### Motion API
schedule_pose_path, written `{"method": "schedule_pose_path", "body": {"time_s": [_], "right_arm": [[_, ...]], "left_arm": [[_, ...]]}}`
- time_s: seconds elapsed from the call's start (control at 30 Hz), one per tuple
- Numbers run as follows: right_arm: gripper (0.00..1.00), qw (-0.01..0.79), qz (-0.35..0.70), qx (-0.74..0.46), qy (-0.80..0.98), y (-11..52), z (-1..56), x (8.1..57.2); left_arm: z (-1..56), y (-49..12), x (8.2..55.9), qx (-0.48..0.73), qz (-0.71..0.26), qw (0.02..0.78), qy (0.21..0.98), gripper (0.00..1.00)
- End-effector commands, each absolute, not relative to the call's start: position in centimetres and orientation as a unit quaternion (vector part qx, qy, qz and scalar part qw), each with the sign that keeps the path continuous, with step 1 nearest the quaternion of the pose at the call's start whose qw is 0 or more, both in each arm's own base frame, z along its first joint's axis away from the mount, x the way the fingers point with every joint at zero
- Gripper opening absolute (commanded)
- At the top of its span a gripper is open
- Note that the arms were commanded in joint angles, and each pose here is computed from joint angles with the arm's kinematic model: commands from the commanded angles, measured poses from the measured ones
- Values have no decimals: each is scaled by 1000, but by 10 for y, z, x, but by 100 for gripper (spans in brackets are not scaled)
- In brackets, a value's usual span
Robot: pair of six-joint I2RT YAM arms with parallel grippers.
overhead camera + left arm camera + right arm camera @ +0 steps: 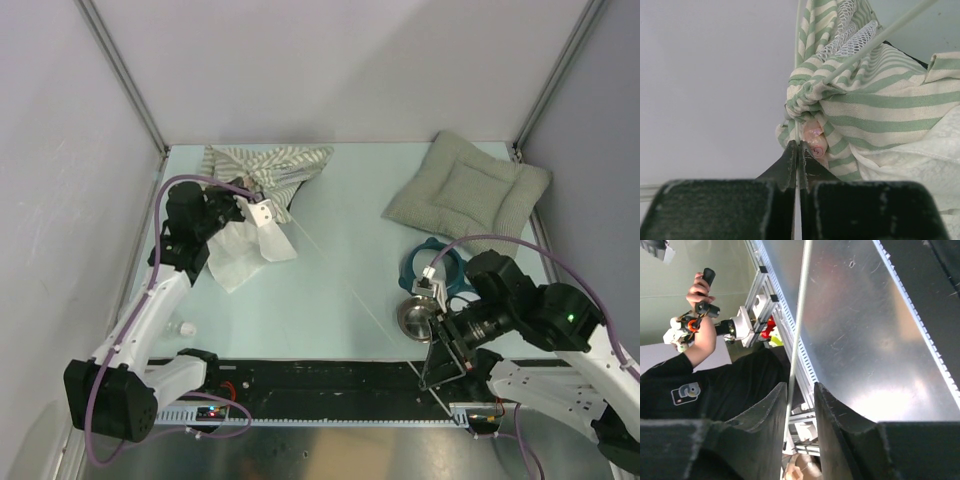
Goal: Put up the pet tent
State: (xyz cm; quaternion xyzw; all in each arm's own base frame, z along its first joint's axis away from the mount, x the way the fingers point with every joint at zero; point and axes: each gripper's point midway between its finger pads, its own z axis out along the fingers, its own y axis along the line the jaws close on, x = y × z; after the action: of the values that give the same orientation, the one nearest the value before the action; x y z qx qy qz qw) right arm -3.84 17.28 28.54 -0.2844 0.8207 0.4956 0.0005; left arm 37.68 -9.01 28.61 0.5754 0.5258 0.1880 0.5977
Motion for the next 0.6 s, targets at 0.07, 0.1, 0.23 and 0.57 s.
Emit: {"method": "schedule_pose_path", "body": {"time_s": [0.07, 0.1, 0.23, 0.57], "right_arm": [[30, -12, 520, -290, 803, 178, 293, -46], [30, -11, 522, -291, 802, 179, 294, -45], [29, -6, 531, -296, 794, 185, 296, -43], [0, 15, 556, -313, 770, 197, 305, -38]], "left_arm": [[284, -81, 384, 560, 195, 588, 549, 0], [284, -81, 384, 559, 195, 588, 550, 0], [283, -80, 386, 555, 192, 588, 556, 0], [286, -79, 387, 530, 181, 597, 574, 65]]}}
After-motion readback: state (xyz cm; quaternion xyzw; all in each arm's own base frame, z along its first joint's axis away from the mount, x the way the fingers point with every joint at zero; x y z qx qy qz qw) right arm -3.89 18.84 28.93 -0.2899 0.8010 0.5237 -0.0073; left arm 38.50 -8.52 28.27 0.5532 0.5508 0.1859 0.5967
